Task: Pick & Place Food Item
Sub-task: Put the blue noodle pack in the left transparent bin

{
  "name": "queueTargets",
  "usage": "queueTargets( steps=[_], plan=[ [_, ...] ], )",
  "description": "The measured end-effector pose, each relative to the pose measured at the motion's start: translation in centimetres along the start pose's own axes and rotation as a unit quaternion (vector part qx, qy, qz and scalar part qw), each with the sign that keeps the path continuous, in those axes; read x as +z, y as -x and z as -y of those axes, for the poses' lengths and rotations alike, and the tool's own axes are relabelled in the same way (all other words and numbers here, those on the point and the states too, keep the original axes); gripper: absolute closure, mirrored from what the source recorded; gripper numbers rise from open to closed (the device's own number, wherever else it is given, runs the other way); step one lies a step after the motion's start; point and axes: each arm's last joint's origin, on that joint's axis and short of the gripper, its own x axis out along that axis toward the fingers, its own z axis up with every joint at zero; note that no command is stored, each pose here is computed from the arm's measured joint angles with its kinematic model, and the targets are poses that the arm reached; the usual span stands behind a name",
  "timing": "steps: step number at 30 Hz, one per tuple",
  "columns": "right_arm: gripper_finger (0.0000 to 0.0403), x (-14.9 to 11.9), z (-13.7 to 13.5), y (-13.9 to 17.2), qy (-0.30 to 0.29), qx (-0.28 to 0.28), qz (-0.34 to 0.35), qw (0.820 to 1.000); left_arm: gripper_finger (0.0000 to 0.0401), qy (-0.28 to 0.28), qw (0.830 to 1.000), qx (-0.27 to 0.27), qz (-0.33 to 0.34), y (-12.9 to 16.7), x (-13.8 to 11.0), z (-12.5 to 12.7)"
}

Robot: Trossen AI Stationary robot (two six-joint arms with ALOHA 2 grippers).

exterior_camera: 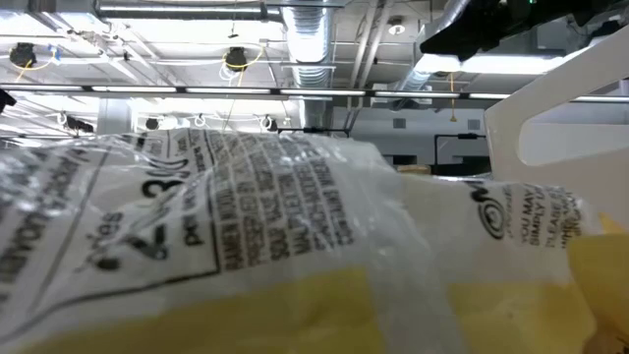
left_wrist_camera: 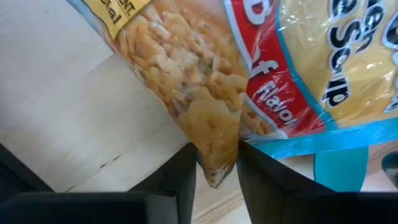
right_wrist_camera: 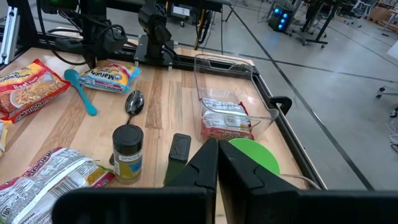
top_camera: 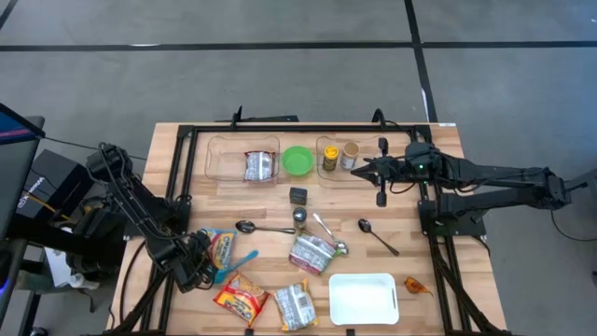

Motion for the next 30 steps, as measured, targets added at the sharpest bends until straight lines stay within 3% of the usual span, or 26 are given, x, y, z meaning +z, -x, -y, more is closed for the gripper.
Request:
queueTargets(
  steps=[13, 22, 30],
  plan=[
    [0.0398, 0.0, 0.0, 0.0, -0.006, 0.000, 0.000, 1.000, 0.0393, -0.019, 1.000, 0.000, 0.000, 0.0, 0.0, 0.0],
    [0.0398, -0.1, 0.0, 0.0, -0.005, 0.001, -0.003, 1.000, 0.0399, -0.024, 0.999, -0.034, 0.007, 1.1, 0.3, -0.1],
    [0.0398, -0.1, 0.0, 0.0, -0.005, 0.002, -0.006, 1.000, 0.0400, -0.044, 0.993, -0.097, 0.058, 2.7, 1.0, -0.2]
  ],
)
